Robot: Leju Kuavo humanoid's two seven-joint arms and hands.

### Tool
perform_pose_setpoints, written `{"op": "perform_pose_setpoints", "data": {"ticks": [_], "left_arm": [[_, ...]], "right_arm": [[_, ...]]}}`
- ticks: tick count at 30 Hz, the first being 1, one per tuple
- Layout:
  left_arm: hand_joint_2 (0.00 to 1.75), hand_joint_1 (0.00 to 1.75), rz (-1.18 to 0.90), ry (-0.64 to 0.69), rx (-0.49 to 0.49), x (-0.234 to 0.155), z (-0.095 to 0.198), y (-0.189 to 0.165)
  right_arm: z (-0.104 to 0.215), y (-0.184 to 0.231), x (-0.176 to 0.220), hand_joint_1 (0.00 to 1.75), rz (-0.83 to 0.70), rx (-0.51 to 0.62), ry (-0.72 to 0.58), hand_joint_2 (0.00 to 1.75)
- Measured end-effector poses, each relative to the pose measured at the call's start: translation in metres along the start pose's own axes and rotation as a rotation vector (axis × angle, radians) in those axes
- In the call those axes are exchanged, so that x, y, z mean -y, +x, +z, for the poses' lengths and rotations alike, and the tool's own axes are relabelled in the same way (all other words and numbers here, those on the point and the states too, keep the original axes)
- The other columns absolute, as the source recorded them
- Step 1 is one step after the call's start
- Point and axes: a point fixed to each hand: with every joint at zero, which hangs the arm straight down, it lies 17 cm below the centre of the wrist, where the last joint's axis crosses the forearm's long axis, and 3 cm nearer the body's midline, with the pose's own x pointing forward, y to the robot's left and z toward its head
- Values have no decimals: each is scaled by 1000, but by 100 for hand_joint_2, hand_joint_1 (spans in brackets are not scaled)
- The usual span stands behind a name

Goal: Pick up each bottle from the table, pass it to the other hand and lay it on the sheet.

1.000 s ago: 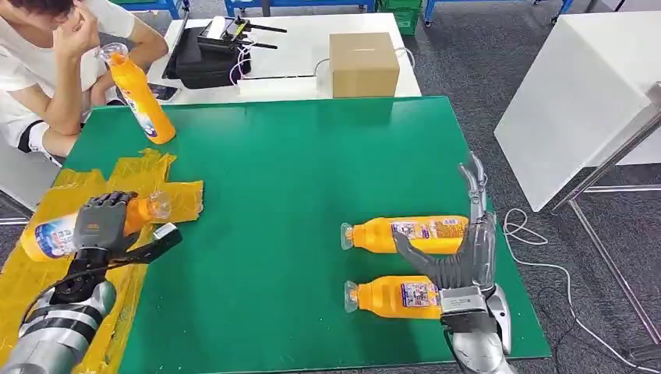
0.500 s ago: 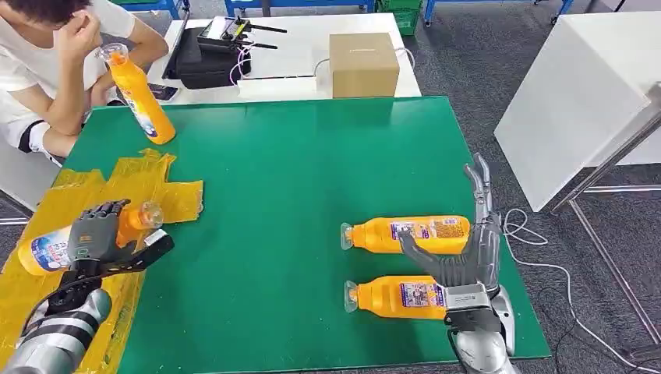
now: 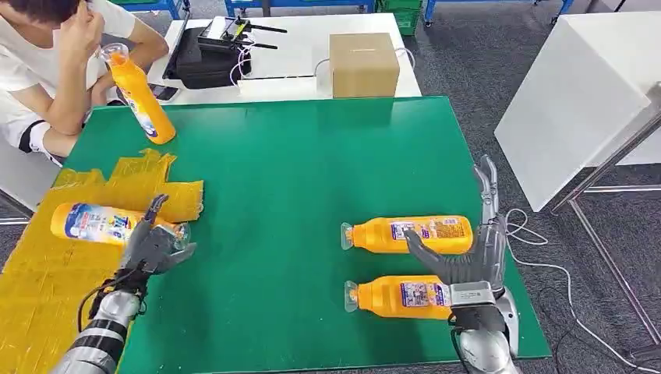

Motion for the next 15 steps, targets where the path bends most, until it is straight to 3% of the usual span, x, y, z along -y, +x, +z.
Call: {"op": "perform_pose_setpoints", "data": {"ticks": [9, 15], "left_arm": [[175, 0, 193, -32, 16, 17, 16, 10], [175, 0, 198, 64, 124, 6, 22, 45]], "right_arm": [[0, -8, 9, 0, 17, -16, -17, 175], [1, -11, 9, 0, 26, -21, -14, 175]]}}
